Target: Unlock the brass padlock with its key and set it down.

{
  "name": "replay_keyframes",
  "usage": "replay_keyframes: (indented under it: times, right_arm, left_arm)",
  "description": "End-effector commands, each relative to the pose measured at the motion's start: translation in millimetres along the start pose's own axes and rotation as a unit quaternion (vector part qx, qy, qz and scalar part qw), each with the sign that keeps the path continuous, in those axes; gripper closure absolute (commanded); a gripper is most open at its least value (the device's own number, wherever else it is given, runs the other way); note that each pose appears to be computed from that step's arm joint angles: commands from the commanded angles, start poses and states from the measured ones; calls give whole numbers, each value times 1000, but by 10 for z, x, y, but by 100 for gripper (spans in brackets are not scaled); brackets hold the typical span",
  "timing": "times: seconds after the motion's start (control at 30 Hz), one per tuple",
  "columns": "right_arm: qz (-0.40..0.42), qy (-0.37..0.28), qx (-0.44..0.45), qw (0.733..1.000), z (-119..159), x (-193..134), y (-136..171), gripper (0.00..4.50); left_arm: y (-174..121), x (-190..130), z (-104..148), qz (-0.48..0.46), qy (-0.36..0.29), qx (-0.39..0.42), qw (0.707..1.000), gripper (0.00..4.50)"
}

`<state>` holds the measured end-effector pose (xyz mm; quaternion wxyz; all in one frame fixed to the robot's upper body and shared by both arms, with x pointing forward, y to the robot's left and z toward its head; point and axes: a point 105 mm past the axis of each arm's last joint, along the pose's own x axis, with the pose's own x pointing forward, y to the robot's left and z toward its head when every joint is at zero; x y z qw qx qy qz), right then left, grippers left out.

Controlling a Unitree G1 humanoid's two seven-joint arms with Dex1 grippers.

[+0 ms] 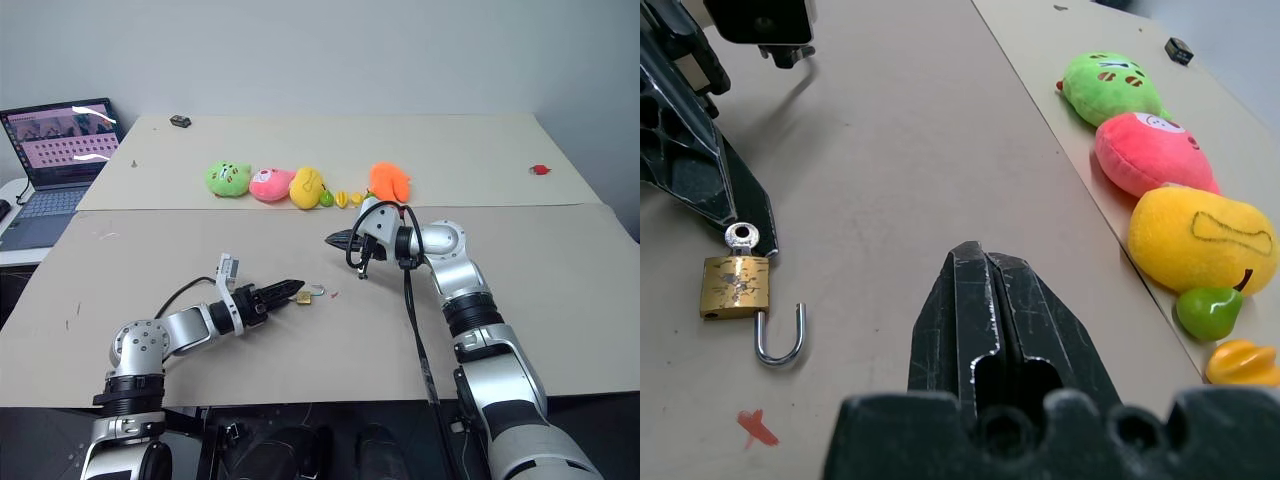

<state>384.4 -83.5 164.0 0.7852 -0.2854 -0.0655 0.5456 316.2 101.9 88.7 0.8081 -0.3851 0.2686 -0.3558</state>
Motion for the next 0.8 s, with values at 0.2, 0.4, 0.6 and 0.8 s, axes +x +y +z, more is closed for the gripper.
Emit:
replay_keyframes:
  times: [0.2,0.4,0.6,0.8]
  right_arm:
    - [-68,-13,19,997,49,-284,-291,450]
    - [-166,-15,60,984,-69,-519,-438,450]
    - [-308,6,144,940,-425,-902,-449,450]
    - [-463,58,246,850,-994,-1458,-228,450]
  left_arm:
    - [181,-511,255,107,-64,94,988,129]
    - [393,-809,498,241,-144,205,938,129]
    - [406,-1020,588,318,-210,296,876,129]
    - [586,-1404,563,444,-285,305,793,129]
